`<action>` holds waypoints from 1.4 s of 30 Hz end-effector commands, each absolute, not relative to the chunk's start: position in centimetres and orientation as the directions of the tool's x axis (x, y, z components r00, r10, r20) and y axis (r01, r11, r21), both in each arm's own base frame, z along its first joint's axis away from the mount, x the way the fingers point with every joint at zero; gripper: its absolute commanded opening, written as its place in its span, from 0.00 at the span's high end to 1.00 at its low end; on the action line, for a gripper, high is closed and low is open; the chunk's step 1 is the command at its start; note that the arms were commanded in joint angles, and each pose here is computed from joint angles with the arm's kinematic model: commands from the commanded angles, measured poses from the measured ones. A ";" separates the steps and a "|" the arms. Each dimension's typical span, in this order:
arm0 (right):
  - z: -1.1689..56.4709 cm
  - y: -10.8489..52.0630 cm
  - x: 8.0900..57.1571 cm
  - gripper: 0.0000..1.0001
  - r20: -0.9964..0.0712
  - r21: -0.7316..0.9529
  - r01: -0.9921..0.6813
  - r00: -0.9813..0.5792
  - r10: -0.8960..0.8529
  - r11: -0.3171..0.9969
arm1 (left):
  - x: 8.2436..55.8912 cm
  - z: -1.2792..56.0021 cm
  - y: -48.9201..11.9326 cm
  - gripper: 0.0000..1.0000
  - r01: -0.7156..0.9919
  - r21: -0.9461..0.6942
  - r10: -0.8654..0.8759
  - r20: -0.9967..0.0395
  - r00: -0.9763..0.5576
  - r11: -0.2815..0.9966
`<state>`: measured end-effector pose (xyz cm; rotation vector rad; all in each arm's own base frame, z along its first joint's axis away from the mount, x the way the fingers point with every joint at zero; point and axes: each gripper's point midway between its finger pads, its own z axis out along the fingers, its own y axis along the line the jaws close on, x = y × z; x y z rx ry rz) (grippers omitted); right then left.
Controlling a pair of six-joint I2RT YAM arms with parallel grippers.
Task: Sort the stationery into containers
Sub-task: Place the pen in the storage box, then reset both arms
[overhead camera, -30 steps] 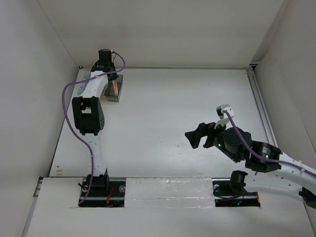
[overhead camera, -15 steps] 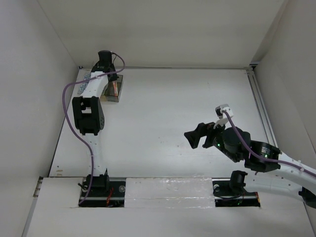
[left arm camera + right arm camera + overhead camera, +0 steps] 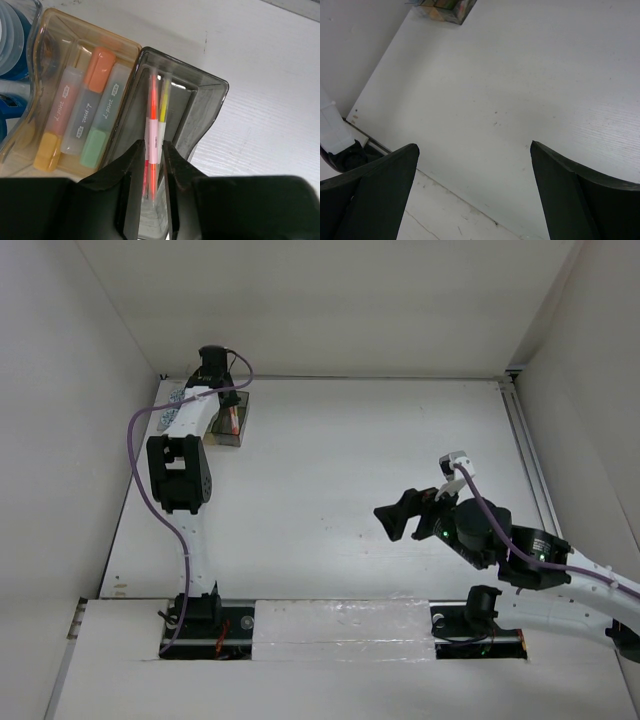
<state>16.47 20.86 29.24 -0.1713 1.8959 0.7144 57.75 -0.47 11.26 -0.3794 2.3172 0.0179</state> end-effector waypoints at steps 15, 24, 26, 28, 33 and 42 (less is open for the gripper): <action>31.2 19.8 16.9 0.00 -0.886 0.403 -0.408 -0.398 0.238 0.819 | 54.5 28.8 -3.5 0.23 -0.285 -0.229 -0.340 -0.828 -0.446 0.931; 34.7 16.2 16.6 0.00 -0.887 0.418 -0.356 -0.358 0.292 0.836 | 38.2 37.3 -1.8 0.00 -0.289 -0.394 -0.465 -0.851 -0.243 0.873; 35.0 15.0 16.5 0.00 -0.893 0.399 -0.332 -0.352 0.280 0.855 | 32.7 40.4 -0.7 0.00 -0.252 -0.429 -0.467 -0.878 -0.111 0.867; 35.6 14.2 16.3 0.00 -0.890 0.407 -0.322 -0.351 0.292 0.855 | 28.2 39.2 0.4 0.00 -0.264 -0.437 -0.467 -0.882 -0.059 0.860; 36.2 11.5 16.0 0.00 -0.896 0.391 -0.276 -0.335 0.293 0.878 | 22.3 36.7 0.8 0.00 -0.225 -0.458 -0.474 -0.880 -0.020 0.860; 36.5 9.2 15.4 0.00 -0.893 0.410 -0.260 -0.308 0.327 0.874 | 17.2 35.6 0.4 0.00 -0.077 -0.501 -0.489 -0.862 0.137 0.862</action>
